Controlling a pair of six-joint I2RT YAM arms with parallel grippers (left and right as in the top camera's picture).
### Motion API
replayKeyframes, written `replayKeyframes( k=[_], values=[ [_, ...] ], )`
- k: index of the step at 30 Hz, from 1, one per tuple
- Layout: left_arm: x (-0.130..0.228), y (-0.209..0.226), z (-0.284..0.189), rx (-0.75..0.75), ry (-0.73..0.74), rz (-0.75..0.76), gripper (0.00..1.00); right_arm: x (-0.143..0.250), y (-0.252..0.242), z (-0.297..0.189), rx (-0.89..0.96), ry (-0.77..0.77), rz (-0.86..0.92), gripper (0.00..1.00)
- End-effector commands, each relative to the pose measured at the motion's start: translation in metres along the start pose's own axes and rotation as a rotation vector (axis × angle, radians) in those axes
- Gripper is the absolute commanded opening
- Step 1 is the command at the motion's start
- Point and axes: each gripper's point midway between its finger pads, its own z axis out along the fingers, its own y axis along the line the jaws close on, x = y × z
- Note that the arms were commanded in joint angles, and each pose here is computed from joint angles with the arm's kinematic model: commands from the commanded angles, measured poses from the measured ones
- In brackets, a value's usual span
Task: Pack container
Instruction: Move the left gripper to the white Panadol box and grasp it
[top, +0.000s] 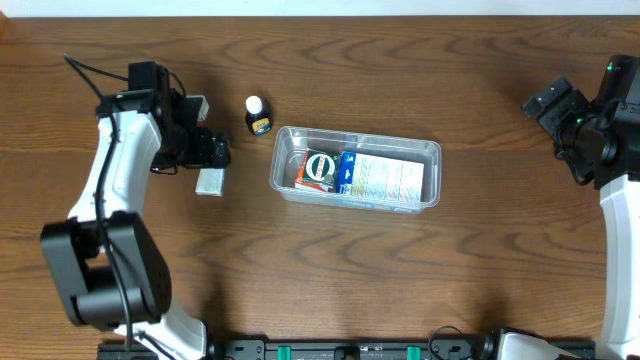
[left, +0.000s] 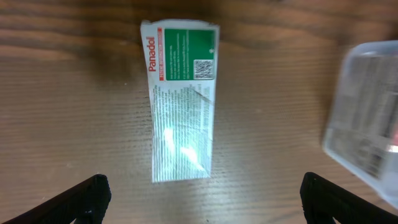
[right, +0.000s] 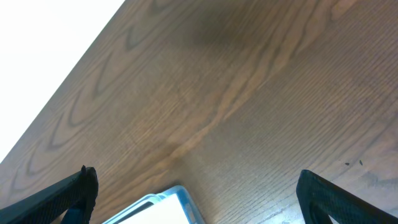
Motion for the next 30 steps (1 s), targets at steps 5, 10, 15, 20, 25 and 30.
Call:
replayKeyframes(
  k=[5,10,15,20,25,30],
  values=[
    [0.004,0.014,0.038,-0.016,0.086,0.028,0.98,-0.002,-0.003,0.001,0.009,-0.005,0.014,0.99],
    [0.007,0.024,0.054,-0.056,0.120,0.023,0.98,-0.002,-0.003,0.001,0.010,-0.005,0.014,0.99],
    [0.009,0.033,0.060,-0.099,0.139,0.001,0.84,-0.002,-0.003,0.001,0.009,-0.005,0.014,0.99],
    [0.010,0.035,0.066,-0.105,0.145,-0.018,0.84,-0.002,-0.003,0.001,0.009,-0.005,0.014,0.99],
    [0.007,0.034,0.067,-0.104,0.131,-0.045,0.81,-0.002,-0.003,0.001,0.009,-0.005,0.014,0.99],
    [0.007,0.029,0.068,-0.104,0.133,-0.046,0.72,-0.002,-0.003,0.001,0.009,-0.005,0.014,0.99]
  ],
)
